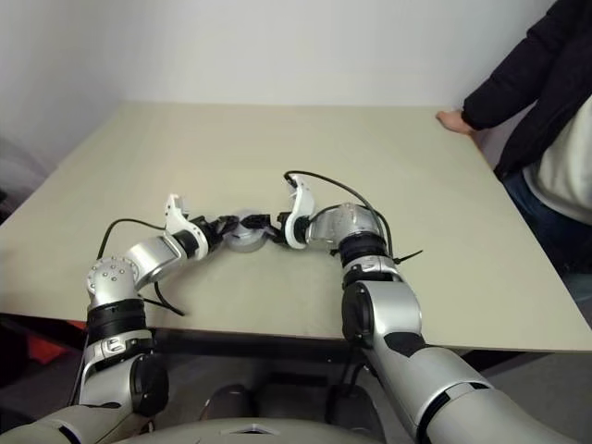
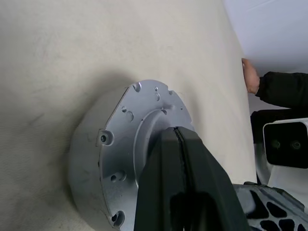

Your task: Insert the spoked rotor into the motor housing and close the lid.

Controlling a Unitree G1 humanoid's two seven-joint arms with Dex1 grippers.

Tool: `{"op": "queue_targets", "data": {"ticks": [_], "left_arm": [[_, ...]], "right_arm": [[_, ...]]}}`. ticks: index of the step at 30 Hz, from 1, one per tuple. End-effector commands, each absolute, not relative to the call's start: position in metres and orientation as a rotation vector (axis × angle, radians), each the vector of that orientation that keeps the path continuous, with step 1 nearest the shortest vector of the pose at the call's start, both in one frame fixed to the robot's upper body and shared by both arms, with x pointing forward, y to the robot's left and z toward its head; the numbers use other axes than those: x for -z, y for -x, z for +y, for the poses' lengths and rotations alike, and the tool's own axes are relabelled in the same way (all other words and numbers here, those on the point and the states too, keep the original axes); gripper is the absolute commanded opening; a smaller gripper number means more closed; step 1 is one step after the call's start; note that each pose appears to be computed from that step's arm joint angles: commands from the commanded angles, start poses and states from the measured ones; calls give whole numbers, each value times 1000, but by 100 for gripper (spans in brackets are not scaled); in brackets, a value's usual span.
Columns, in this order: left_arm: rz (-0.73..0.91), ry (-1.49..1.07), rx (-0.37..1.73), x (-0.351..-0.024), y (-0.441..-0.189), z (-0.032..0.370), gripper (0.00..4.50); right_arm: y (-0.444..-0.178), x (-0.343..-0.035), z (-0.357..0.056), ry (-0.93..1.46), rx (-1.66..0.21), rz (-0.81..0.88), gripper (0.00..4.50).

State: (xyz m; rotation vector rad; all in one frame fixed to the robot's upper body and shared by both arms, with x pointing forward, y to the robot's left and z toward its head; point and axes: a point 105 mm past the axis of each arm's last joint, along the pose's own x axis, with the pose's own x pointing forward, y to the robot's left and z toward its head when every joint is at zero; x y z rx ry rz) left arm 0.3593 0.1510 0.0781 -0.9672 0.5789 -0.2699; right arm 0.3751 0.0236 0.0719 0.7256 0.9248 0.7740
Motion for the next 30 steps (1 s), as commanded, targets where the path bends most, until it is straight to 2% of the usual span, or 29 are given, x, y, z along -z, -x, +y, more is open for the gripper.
{"op": "queue_targets", "data": {"ticks": [1,10,18,21,26,28,30], "left_arm": [[640,941,241,-64,-353,151,0],[636,934,230,-64,-351,154,0],[634,926,228,-64,-351,155,0],[634,925,227,-64,-351,155,0],[631,925,229,-65,-352,154,0],[629,925,230,-66,-353,154,0],[628,925,232,-66,-353,153,0]], "right_arm": [[-368,-99,61,-814,-901,892,449],[-365,-122,81,-895,-980,859,449],[-373,-119,79,-882,-928,827,449],[-381,-108,72,-839,-835,815,394],[-386,-105,67,-838,-792,804,233],[-388,-108,66,-844,-798,793,208],[-388,-110,66,-842,-806,785,208]]}}
